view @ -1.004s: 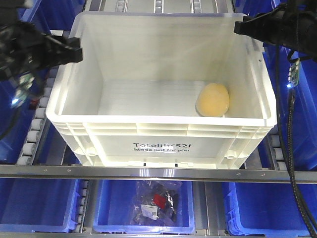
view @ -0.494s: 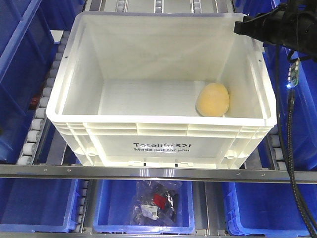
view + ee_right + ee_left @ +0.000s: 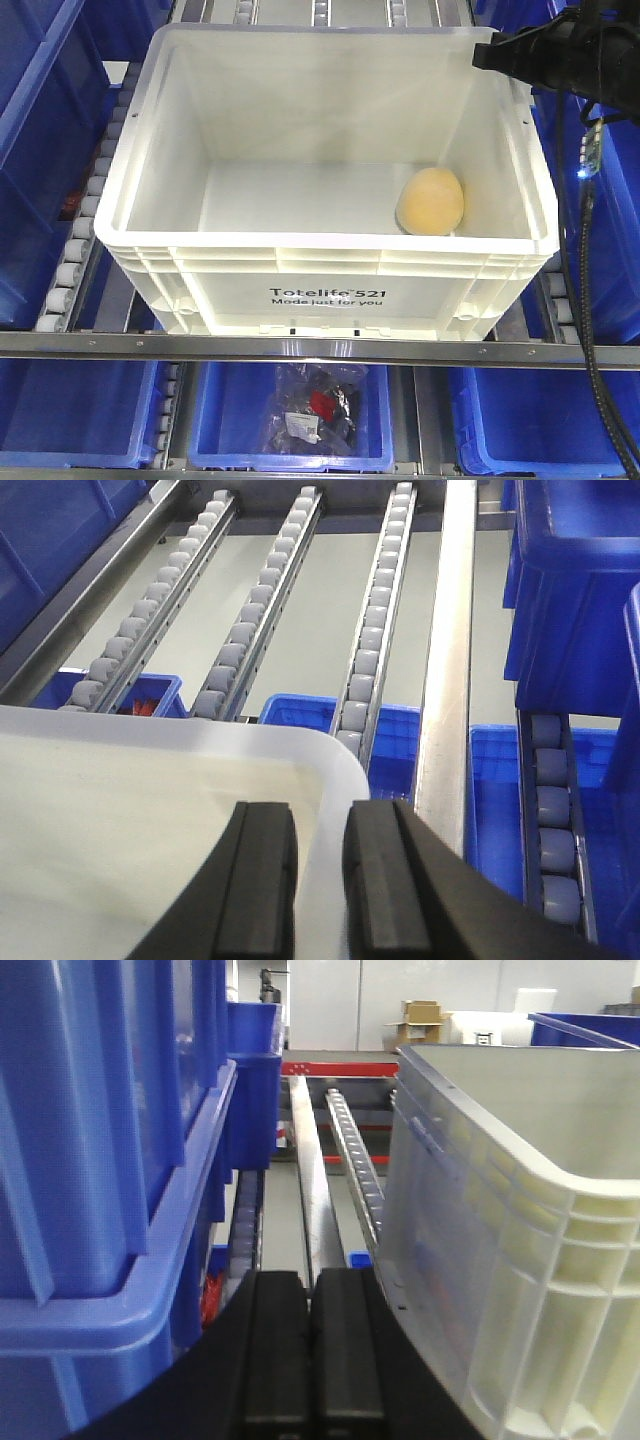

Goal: Place moving items into box and shelve
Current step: 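Open the left gripper and pull it away from the crate rim, then open the right gripper and pull it away from the crate rim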

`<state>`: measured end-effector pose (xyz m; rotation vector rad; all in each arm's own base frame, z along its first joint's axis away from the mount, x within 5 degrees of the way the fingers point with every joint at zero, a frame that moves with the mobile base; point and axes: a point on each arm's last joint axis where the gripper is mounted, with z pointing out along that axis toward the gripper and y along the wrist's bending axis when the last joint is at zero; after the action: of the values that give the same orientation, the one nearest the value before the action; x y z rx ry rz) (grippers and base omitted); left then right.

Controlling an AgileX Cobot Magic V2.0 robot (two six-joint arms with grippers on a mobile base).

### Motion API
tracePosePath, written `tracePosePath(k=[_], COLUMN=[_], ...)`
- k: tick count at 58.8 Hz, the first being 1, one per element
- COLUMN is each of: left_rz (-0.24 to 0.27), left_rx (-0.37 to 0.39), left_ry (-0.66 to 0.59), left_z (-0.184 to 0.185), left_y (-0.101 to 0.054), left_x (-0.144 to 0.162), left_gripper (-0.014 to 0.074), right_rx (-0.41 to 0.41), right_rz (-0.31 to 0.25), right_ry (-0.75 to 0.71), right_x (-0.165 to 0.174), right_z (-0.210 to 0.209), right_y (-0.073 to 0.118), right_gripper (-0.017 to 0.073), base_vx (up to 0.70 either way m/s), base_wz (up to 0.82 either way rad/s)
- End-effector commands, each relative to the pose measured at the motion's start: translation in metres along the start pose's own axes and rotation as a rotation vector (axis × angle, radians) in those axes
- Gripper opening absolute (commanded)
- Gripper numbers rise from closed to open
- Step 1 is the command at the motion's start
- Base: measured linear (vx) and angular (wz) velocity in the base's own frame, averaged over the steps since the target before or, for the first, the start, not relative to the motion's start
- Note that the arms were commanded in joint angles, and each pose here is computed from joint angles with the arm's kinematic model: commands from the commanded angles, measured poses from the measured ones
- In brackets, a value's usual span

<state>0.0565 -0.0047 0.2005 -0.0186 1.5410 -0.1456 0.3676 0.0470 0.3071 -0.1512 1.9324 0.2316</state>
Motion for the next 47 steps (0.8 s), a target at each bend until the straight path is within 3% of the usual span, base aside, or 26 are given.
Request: tracePosePath(k=[1, 14, 19, 47], left_rz=[-0.009, -0.011, -0.046, -0.042], left_rx=[-0.006, -0.005, -0.005, -0.005], left_ry=[-0.058, -0.003, -0.003, -0.003], left_z=[-0.0002, 0.0000, 0.0000, 0.0000], left_y=[0.0010, 0.0010, 0.0009, 0.0008], left_x=[0.0005, 0.0055, 0.0054, 0.0051], left_gripper=[0.0020, -0.0007, -0.0007, -0.0006], right_rx=[-0.001, -0.004, -0.004, -0.004], right_rz=[-0.009, -0.009, -0.009, -0.009], right_ry=[-0.079, -0.079, -0.079, -0.079], right_x=[-0.0237, -0.0236, -0.0236, -0.0236], right_z=[-0.0150, -0.0150, -0.0150, -0.0150], right_y=[0.0030, 0.0033, 0.0033, 0.0033], right_gripper=[0.0229, 0.0229, 0.0229, 0.0229], base_vx=[0.00, 0.00, 0.00, 0.00], base_wz=[0.00, 0.00, 0.00, 0.00])
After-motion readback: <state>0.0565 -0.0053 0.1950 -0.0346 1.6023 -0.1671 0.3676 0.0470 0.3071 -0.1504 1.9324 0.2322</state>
